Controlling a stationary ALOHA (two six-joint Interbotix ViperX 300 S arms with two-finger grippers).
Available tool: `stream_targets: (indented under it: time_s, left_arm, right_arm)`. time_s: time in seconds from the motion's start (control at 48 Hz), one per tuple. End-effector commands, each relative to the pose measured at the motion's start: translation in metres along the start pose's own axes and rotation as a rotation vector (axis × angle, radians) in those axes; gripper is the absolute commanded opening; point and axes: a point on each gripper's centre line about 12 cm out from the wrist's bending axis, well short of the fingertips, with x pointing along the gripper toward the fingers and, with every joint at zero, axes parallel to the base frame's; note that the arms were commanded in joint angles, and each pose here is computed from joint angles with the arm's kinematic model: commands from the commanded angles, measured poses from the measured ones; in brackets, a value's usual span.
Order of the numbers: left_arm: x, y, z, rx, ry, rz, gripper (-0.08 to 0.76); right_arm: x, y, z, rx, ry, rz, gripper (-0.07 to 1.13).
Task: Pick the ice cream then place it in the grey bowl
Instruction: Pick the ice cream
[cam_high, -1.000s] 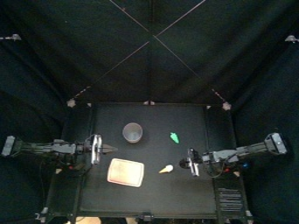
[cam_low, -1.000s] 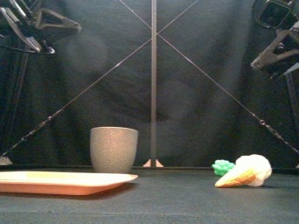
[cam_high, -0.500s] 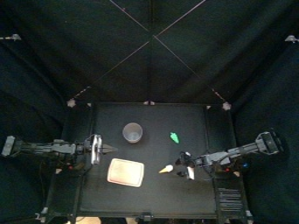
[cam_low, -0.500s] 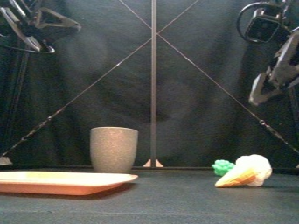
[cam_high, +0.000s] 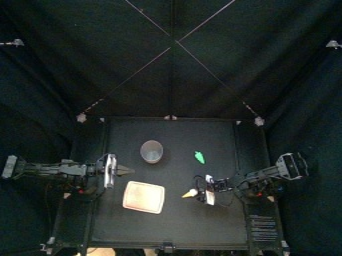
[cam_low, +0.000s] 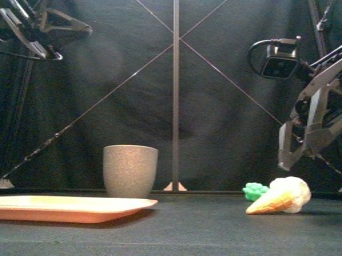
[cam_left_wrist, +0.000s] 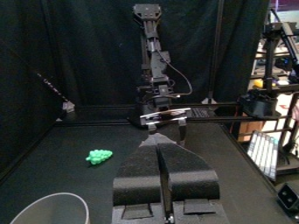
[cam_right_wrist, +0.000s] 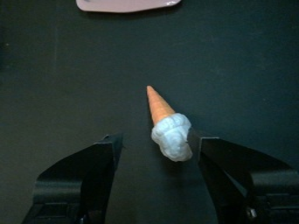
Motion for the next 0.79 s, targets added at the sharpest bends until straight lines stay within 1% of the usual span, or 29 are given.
stream_targets:
  time_s: [0.021,0.188,0.562,0.688,0.771,0.792]
  left_arm:
    - [0.002,-0.001,0.007,0.003,-0.023,-0.004,-0.031]
    - [0.002,-0.001,0.007,0.004,-0.023,-0.004,-0.031]
    - [0.002,-0.001,0.007,0.003,-0.022,-0.004,-0.031]
    - [0.002,-0.001,0.007,0.003,-0.022,-0.004,-0.031]
    - [0.002,-0.001,0.007,0.003,-0.022,-0.004,-0.031]
    - [0.002,-0.001,0.007,0.004,-0.023,-0.004,-0.031]
  right_arm:
    - [0.007,-0.003,0.009,0.007,-0.008,-0.011,0.94]
    - [0.019,-0.01,0.004,0.019,0.032,-0.035,0.94]
    - [0.036,-0.011,0.001,0.019,0.096,-0.049,0.93]
    - [0.036,-0.01,0.0,0.019,0.109,-0.051,0.88]
    - [0.037,-0.009,0.002,0.019,0.104,-0.048,0.8]
    - [0.037,-0.009,0.004,0.02,0.1,-0.047,0.76]
